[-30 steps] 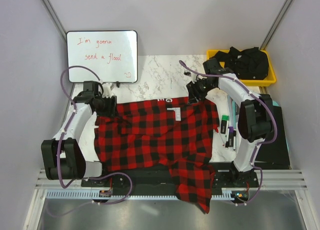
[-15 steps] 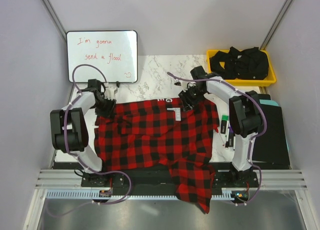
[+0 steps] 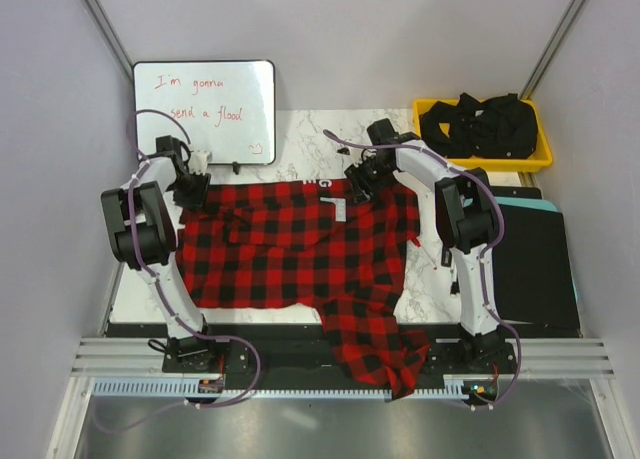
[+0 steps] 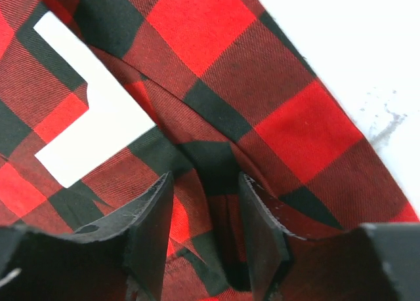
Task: Fold and stack the long sleeve shirts
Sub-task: Fold the shirt
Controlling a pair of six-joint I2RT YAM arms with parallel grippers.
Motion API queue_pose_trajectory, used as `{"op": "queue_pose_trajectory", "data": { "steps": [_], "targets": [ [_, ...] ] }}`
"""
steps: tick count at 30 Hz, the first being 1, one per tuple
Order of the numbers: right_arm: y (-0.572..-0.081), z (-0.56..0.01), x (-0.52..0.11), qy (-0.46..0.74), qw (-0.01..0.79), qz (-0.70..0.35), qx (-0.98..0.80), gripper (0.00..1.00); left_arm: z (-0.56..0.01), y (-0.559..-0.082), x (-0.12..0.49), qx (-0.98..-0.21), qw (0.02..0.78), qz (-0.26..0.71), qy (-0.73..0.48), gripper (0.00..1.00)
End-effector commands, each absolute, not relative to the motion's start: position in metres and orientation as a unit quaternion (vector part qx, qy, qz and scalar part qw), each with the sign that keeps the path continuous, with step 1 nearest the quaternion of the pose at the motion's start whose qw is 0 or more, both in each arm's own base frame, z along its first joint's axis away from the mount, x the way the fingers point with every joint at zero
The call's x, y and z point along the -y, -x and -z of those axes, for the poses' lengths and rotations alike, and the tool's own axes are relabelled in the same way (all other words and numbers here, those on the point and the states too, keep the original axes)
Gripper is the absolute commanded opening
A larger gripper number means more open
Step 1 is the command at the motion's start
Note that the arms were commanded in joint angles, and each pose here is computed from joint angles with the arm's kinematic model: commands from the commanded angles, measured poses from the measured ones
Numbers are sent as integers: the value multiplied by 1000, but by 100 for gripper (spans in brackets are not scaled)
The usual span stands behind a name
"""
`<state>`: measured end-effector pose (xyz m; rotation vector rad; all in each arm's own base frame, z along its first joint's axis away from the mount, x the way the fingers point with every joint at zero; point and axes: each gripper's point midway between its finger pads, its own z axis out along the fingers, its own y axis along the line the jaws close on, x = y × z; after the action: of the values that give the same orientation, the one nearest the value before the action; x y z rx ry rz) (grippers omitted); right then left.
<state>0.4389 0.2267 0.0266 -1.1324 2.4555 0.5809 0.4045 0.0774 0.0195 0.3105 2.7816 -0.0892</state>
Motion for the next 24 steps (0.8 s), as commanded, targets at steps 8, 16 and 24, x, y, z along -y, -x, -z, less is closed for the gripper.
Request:
{"op": "queue_pose_trajectory", "data": {
  "steps": [8, 16, 24],
  "targets": [
    [-379, -119, -182, 405, 224, -187, -867, 54, -91, -378, -43, -952, 244, 100, -152, 53],
    [-320, -90, -81, 336, 158, -112, -922, 52, -90, -365, -29, -950, 243, 122, -156, 53],
    [-299, -52, -68, 307, 137, -100, -936, 48, -92, -372, -31, -949, 248, 121, -155, 54]
  ]
}}
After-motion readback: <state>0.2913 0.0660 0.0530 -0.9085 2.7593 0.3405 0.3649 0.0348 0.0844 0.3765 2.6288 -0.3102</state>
